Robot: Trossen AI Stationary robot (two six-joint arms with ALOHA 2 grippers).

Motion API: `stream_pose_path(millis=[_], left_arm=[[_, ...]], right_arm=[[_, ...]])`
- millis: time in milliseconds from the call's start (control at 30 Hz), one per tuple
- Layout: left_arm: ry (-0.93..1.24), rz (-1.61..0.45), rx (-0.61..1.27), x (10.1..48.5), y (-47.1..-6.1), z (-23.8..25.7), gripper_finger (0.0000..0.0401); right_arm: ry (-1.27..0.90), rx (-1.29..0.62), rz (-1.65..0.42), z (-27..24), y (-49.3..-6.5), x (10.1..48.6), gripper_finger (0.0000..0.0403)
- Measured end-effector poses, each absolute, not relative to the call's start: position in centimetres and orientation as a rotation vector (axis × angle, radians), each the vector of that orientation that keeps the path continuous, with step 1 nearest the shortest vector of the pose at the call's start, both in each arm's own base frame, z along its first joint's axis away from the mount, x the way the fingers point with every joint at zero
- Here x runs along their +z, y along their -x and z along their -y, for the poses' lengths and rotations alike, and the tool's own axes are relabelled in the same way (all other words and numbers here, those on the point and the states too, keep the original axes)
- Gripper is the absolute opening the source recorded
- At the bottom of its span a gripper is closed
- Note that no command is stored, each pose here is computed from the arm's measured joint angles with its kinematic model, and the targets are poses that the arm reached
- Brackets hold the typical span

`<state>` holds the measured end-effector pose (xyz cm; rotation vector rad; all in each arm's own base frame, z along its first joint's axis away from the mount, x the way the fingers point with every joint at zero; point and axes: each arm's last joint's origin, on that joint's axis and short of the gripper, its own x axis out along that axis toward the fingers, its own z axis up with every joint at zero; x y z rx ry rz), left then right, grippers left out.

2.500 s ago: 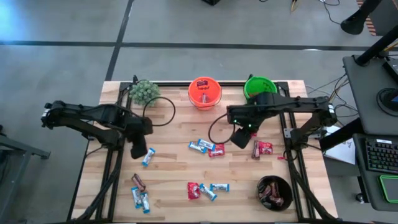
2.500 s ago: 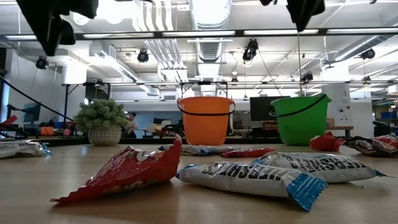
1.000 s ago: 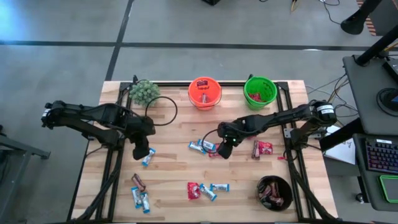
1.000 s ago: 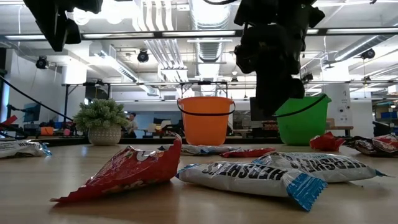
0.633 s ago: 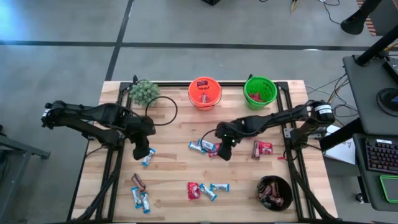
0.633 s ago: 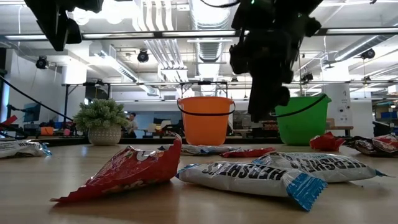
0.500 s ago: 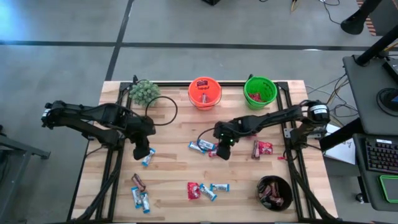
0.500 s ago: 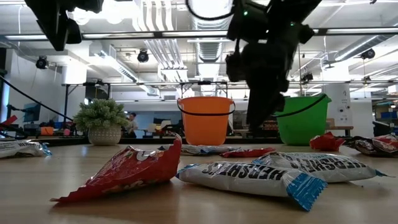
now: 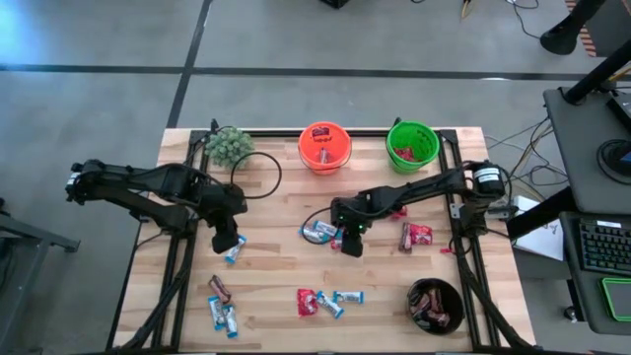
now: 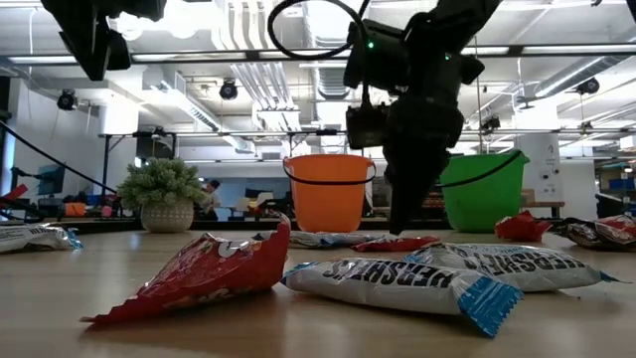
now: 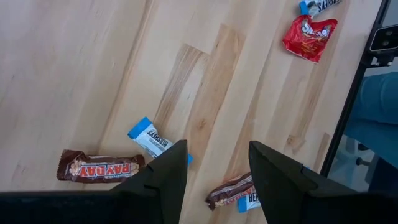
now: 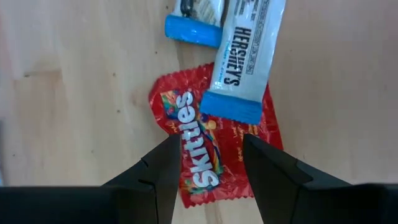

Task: Organize candy in baskets
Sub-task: Put the red candy into the green bucket

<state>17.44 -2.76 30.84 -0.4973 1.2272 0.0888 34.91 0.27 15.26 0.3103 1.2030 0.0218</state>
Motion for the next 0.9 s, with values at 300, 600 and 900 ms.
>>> stream_pose_path(millis=[300,600,900], left_arm=[[0.5,-1.224,0.089,30.8,-17.5,2.8,0.0153],[0.499,-1.225,0.09,30.8,-17.5,2.8,0.0153],[0.511,-1.231,0.073,30.9,-17.5,2.8,0.0153]], right_arm=[[-0.282,0.036,-1.258,-0.3,-35.1,13.3,0.0162],[-0.281,0.025,-1.344,-0.2,-35.2,10.8,0.0162],[-0.286,0.017,-1.403,-0.2,-35.3,9.0,0.0162]])
